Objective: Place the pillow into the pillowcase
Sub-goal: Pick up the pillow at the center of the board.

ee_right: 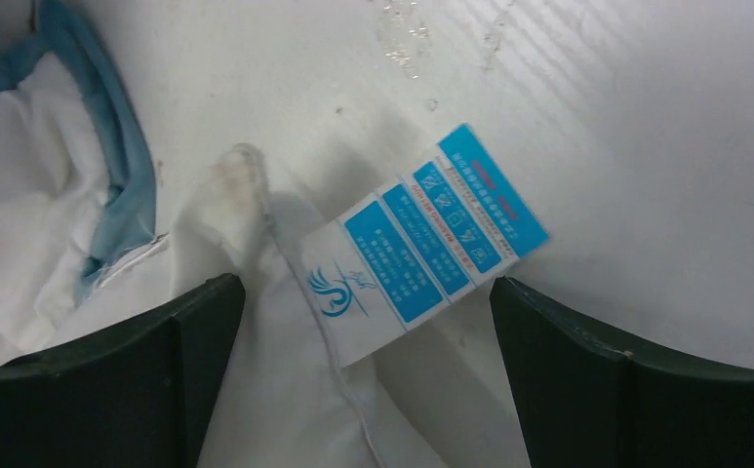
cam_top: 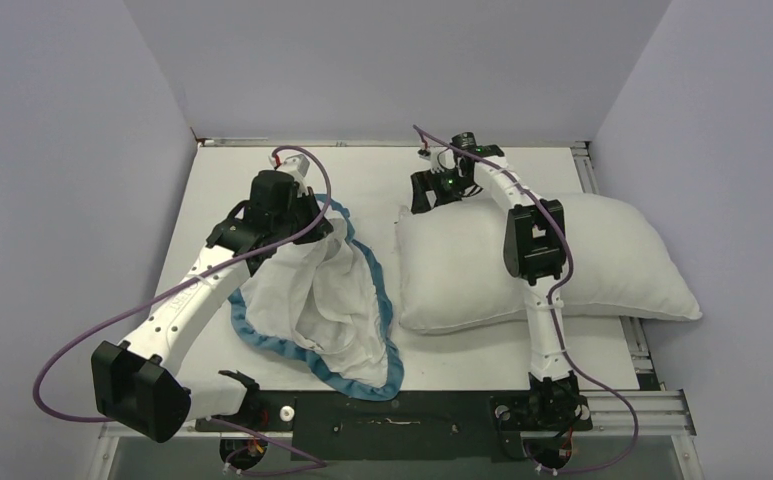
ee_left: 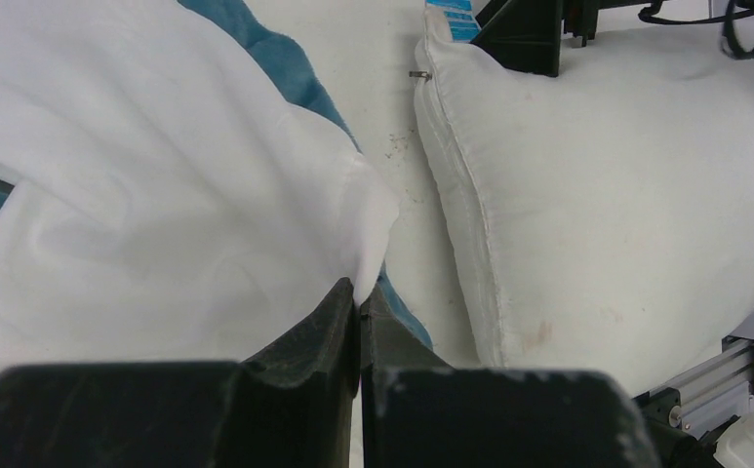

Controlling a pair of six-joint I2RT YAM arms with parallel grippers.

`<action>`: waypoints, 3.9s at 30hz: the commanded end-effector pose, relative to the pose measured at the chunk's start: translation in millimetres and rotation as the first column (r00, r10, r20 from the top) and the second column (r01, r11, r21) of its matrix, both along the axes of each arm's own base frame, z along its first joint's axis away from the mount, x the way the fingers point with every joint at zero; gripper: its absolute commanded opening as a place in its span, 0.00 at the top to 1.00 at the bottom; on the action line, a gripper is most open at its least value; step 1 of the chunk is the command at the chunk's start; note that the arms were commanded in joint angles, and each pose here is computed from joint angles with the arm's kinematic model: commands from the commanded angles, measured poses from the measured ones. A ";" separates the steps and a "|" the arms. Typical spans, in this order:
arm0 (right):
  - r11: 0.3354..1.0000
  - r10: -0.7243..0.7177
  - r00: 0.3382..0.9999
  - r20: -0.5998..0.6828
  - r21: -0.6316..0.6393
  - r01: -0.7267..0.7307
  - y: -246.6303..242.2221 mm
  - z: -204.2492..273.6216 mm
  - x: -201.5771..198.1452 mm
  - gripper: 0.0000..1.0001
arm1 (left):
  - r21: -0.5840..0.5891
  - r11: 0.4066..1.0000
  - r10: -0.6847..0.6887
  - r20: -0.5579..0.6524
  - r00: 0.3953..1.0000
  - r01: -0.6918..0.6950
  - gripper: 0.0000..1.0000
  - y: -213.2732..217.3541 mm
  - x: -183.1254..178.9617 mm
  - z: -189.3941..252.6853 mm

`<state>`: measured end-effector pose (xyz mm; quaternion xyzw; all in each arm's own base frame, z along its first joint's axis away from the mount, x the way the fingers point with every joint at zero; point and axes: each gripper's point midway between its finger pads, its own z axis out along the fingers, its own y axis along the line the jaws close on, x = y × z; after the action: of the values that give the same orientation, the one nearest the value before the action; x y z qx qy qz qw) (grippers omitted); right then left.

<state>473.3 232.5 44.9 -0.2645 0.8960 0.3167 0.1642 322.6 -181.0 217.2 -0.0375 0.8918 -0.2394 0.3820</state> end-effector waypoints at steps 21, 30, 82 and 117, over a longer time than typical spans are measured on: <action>0.958 -0.157 0.915 0.372 0.281 0.050 12.9 225.9 -27.9 0.95 | -0.053 0.999 0.012 0.176 0.984 -0.003 1.00 1.0 5.4 70.3; 0.966 -0.215 0.845 0.489 0.236 0.110 -3.8 254.8 -30.0 0.68 | -0.054 0.998 0.028 0.222 0.975 -0.016 1.00 4.8 7.1 87.2; 0.876 -0.478 0.486 0.732 0.353 0.330 11.4 369.3 -67.6 0.95 | -0.138 0.982 0.172 0.398 0.901 -0.126 1.00 18.9 34.8 163.2; 0.636 -0.772 0.271 0.576 0.692 0.340 57.2 422.4 -117.9 0.95 | -0.230 0.970 0.162 0.348 0.923 -0.084 1.00 10.9 13.1 131.2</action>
<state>367.7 308.1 380.4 -0.0763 0.7220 0.1860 0.6620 341.4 -163.5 333.7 -0.0855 0.7955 -0.2676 0.5369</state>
